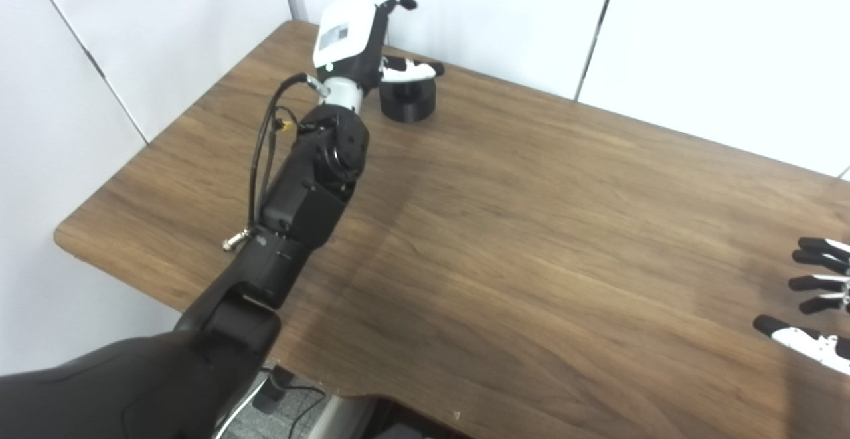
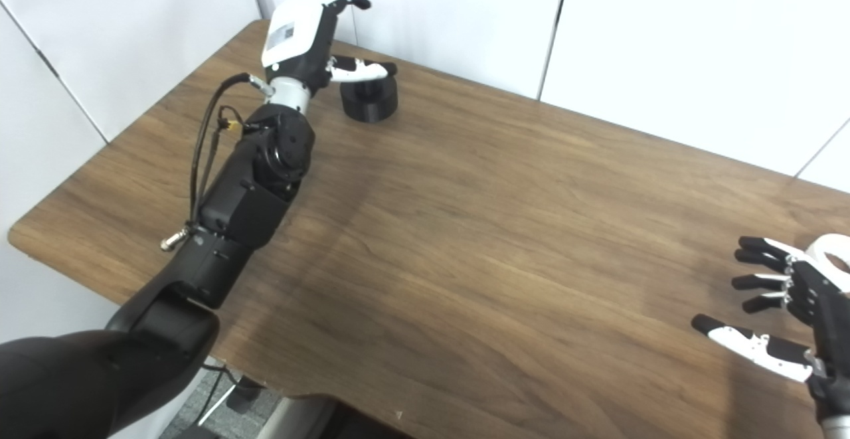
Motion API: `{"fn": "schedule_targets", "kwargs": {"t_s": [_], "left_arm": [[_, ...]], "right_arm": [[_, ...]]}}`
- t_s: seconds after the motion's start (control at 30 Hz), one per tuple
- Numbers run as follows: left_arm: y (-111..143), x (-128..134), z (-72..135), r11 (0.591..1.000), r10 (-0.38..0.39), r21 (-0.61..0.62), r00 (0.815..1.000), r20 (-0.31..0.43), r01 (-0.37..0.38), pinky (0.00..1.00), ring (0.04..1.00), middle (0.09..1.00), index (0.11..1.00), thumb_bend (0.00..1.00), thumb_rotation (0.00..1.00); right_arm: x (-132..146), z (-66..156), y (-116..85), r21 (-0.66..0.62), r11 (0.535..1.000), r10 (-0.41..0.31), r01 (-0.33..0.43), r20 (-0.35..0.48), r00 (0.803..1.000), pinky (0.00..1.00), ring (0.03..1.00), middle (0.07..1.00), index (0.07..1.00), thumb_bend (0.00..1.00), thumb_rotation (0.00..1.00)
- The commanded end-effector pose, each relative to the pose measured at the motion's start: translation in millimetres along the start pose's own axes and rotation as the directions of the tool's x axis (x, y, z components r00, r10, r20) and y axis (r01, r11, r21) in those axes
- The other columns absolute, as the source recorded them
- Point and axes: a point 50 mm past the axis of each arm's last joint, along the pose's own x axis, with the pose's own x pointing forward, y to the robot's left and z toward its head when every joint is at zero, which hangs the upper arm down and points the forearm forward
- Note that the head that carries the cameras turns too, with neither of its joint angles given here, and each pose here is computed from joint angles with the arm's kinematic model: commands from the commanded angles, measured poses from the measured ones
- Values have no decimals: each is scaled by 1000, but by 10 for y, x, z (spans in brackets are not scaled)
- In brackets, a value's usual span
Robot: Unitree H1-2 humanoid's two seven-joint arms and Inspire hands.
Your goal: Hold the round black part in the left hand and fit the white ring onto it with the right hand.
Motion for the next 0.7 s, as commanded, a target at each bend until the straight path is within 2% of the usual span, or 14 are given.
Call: {"fn": "schedule_targets", "kwargs": {"t_s": [0.0, 0.33, 0.5, 0.57, 0.67], "left_arm": [[236, 204, 58, 995, 90, 27, 995, 36, -91, 768, 952, 908, 750, 976, 336], [270, 247, -92, 996, 16, 90, 999, -39, -12, 926, 1000, 968, 792, 1000, 387], [271, 319, -131, 992, -20, 120, 998, -58, 27, 908, 1000, 976, 776, 1000, 409], [246, 354, -150, 991, -22, 130, 998, -57, 29, 858, 1000, 953, 740, 1000, 435], [212, 392, -160, 989, -41, 142, 997, -71, 51, 841, 1000, 944, 721, 1000, 463]], "right_arm": [[66, 134, -104, -11, 999, -34, 35, 81, 996, 477, 612, 729, 742, 689, 7], [69, 122, -109, -18, 999, -38, 40, 89, 995, 468, 600, 721, 738, 689, 4], [69, 122, -115, -15, 999, -39, 40, 93, 995, 457, 596, 719, 736, 686, 2], [72, 123, -116, -13, 999, -38, 39, 93, 995, 457, 595, 717, 734, 688, 0], [76, 123, -116, -12, 999, -37, 38, 94, 995, 453, 594, 716, 732, 692, 0]]}}
